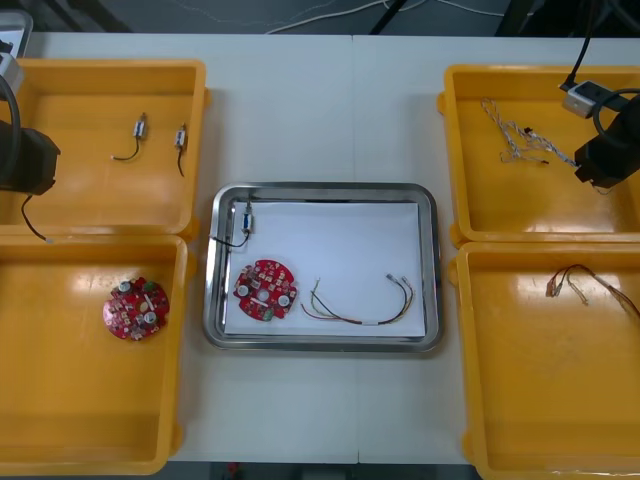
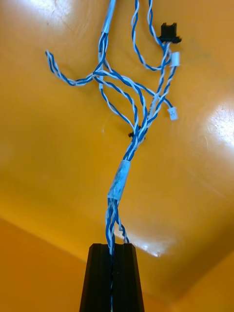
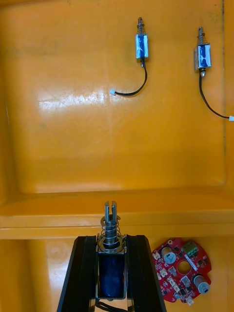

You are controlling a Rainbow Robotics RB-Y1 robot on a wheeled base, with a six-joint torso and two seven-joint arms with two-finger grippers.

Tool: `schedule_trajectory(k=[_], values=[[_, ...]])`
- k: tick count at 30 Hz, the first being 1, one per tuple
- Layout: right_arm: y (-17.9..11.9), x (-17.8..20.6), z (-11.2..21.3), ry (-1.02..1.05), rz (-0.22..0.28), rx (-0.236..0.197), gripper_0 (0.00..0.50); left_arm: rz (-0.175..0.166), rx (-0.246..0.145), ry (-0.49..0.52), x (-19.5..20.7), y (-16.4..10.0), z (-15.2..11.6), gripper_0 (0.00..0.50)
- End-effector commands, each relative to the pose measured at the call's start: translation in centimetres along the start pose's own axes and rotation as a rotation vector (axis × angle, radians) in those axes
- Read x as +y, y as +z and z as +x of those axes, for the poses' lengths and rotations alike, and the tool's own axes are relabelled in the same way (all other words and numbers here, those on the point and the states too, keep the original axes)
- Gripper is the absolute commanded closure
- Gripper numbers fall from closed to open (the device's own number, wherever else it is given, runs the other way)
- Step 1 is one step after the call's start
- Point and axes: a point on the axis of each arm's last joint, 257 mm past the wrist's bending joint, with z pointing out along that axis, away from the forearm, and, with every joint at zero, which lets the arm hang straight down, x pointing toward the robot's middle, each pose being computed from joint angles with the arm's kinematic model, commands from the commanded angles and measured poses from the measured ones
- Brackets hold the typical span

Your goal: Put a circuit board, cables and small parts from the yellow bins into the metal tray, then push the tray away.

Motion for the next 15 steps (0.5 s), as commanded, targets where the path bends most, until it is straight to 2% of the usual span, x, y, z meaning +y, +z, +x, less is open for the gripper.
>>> schedule_trajectory(k=[1, 9, 15], values=[[-3.4, -2.9, 1.5, -0.055, 0.027, -0.036, 0.500, -0.013, -0.019, -0.082, 0.7, -0.6, 0.2, 0.500], [-3.4, -2.5, 3.3, -0.060, -0.021, -0.050, 0.500, -0.014, -0.020, -0.079, 0.7, -0.6, 0.2, 0.500], [-3.2, -3.1, 3.3, -0.072, 0.001, -0.060, 0.500, -0.015, -0.019, -0.077, 0.7, -0.6, 0.2, 0.500]])
